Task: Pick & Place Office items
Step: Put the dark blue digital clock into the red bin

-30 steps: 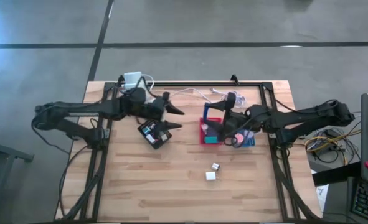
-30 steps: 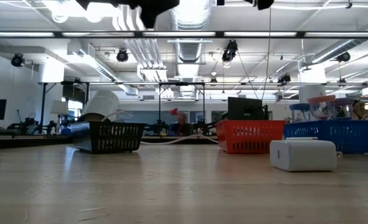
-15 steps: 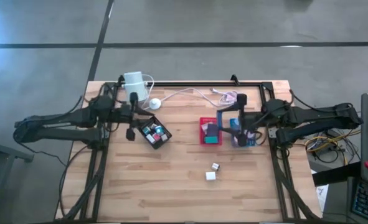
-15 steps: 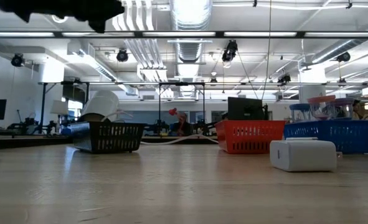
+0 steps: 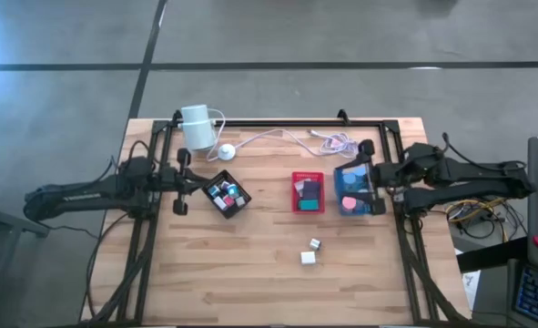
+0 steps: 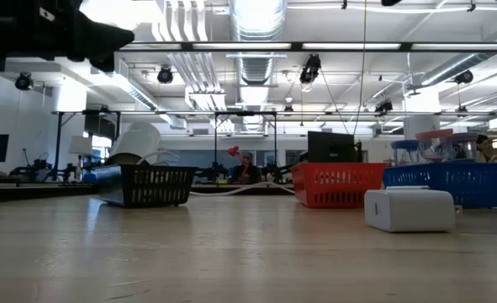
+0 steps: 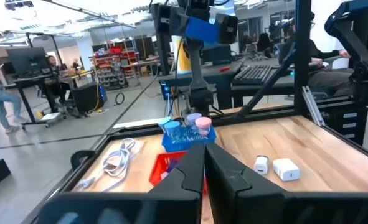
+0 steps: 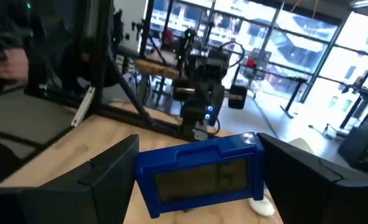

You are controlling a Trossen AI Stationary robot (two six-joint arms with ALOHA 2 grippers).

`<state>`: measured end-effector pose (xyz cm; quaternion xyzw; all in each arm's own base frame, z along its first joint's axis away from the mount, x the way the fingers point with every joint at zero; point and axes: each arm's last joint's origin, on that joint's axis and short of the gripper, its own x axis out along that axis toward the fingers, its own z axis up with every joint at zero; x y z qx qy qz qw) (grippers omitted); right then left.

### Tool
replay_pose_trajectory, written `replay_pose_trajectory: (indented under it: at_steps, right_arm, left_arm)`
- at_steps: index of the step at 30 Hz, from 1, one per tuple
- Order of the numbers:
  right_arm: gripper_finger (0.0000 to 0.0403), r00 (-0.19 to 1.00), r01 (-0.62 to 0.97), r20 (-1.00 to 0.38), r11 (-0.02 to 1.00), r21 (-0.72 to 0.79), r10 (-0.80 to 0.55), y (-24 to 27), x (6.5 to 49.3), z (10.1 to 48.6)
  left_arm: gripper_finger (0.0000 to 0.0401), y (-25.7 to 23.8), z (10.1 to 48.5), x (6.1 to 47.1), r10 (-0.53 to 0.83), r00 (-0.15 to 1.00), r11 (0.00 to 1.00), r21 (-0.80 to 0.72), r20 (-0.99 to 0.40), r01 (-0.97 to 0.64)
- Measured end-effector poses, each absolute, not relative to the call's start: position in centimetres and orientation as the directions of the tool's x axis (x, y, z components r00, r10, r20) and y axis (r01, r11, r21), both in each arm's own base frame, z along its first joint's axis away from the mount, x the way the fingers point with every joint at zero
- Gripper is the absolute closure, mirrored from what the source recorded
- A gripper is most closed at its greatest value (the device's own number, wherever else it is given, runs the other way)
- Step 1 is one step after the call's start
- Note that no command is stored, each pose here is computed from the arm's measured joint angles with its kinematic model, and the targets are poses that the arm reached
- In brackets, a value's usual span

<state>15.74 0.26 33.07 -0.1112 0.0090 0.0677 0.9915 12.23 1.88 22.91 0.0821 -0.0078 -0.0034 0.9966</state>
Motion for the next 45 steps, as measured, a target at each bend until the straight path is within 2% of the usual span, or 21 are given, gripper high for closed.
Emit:
replay_pose_trajectory:
  at_steps: [9, 16, 22, 28, 39, 45]
  right_arm:
    - [0.0110, 0.981, -0.152, 0.096, 0.976, -0.157, 0.168, 0.4, 12.3, 29.2]
    - [0.0110, 0.975, -0.144, 0.152, 0.980, -0.134, 0.164, 0.4, 10.8, 25.1]
    - [0.0110, 0.959, -0.072, 0.263, 0.988, -0.136, 0.106, 0.2, 8.7, 25.4]
    - [0.0110, 0.967, -0.038, 0.243, 0.991, -0.130, 0.069, 0.1, 7.8, 23.3]
    - [0.0110, 0.972, 0.000, 0.231, 0.993, -0.122, 0.028, 0.0, 8.1, 23.3]
    - [0.0110, 0.978, 0.058, 0.204, 0.994, -0.090, -0.038, -0.2, 8.6, 23.4]
  left_arm:
    - [0.0396, 1.8, 21.5, 11.6, -0.008, 1.000, 0.990, 0.144, 0.022, 0.004]
    - [0.0387, 1.8, 21.4, 11.6, -0.007, 1.000, 0.992, 0.130, 0.019, 0.005]
    - [0.0390, 1.8, 21.0, 11.6, -0.007, 1.000, 0.992, 0.123, 0.006, 0.006]
    - [0.0393, 1.8, 20.5, 11.7, -0.007, 1.000, 0.995, 0.095, -0.008, 0.008]
    - [0.0390, 1.8, 20.1, 11.6, -0.007, 1.000, 0.993, 0.114, -0.012, 0.008]
    - [0.0390, 1.8, 21.5, 11.5, -0.002, 0.992, 0.986, 0.166, 0.130, -0.020]
